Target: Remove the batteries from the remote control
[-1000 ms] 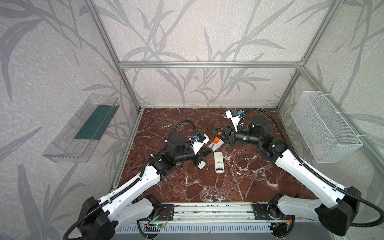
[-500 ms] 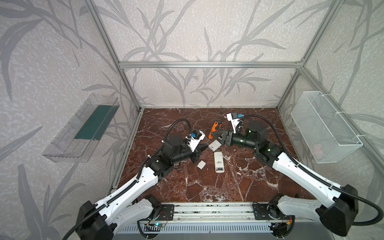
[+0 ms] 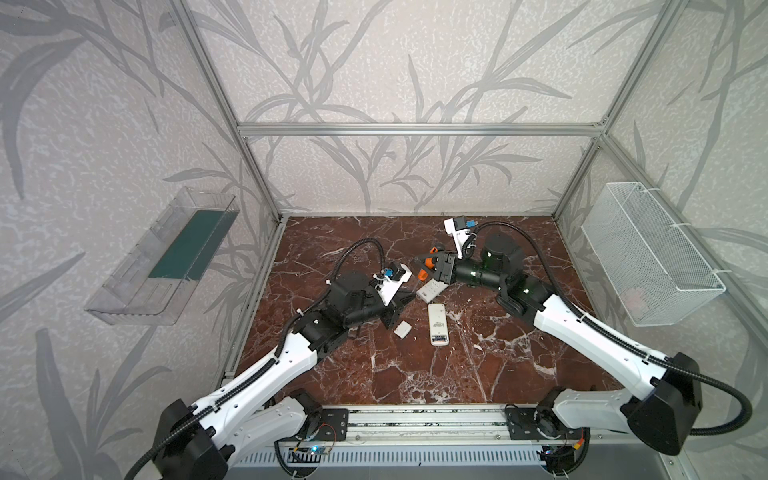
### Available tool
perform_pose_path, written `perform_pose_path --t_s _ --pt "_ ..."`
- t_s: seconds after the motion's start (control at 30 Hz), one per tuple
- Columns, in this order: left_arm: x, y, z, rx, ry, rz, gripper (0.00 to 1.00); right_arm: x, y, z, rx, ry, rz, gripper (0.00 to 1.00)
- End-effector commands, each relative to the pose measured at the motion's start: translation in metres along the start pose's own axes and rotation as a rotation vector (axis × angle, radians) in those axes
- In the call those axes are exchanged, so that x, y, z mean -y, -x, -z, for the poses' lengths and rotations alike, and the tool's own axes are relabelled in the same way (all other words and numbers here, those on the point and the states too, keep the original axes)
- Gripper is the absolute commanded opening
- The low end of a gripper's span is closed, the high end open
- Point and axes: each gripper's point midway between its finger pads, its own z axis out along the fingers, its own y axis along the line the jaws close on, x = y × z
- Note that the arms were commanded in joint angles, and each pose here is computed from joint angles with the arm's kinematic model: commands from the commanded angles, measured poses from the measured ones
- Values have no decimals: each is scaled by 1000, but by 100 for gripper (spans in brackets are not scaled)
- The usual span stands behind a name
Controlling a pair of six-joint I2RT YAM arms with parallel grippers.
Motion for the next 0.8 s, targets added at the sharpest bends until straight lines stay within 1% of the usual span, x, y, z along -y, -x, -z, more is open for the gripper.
perform_pose_path --t_s 0.0,0.03,0.07,0.1,0.13,0.17,0.23,0.27,0.33,0.4,0.43,0.5,0.53,0.57,0.6,0.67,0.77 --pt "1 12 3 30 5 -48 0 -14 9 1 25 38 23 8" --pt "0 12 3 29 8 -48 0 -13 8 1 28 31 26 3" --pt "-1 11 2 25 14 -46 0 -12 8 3 33 23 33 0" --pt "-2 11 2 22 21 -44 3 -11 8 5 39 14 38 0" --pt "-4 10 2 18 34 -37 14 -10 8 8 45 4 51 0" --pt "-6 10 3 14 47 -28 28 -8 8 11 54 -12 65 0" --pt "-14 8 4 13 95 5 48 -2 8 21 71 -68 135 0" --pt "-20 7 6 15 129 34 56 4 7 28 78 -110 171 0" --pt "-30 2 7 10 186 94 63 18 4 46 95 -214 247 0" --pt "-36 -9 5 -18 218 173 64 33 -4 65 100 -321 332 0" --pt "-39 -17 2 -39 232 222 63 40 -11 74 101 -378 380 0" --pt "-43 -37 -9 -91 243 343 57 51 -26 88 106 -465 472 0" --pt "-43 -51 -17 -128 238 404 53 54 -34 92 113 -495 515 0" --pt "-41 -63 -25 -158 220 465 52 59 -42 95 123 -518 544 0" --pt "-37 -74 -33 -192 198 524 51 62 -46 96 133 -529 555 0" --pt "-31 -96 -49 -254 175 652 50 74 -57 97 162 -551 537 0" --pt "-22 -118 -65 -306 166 740 49 87 -69 92 179 -578 536 0"
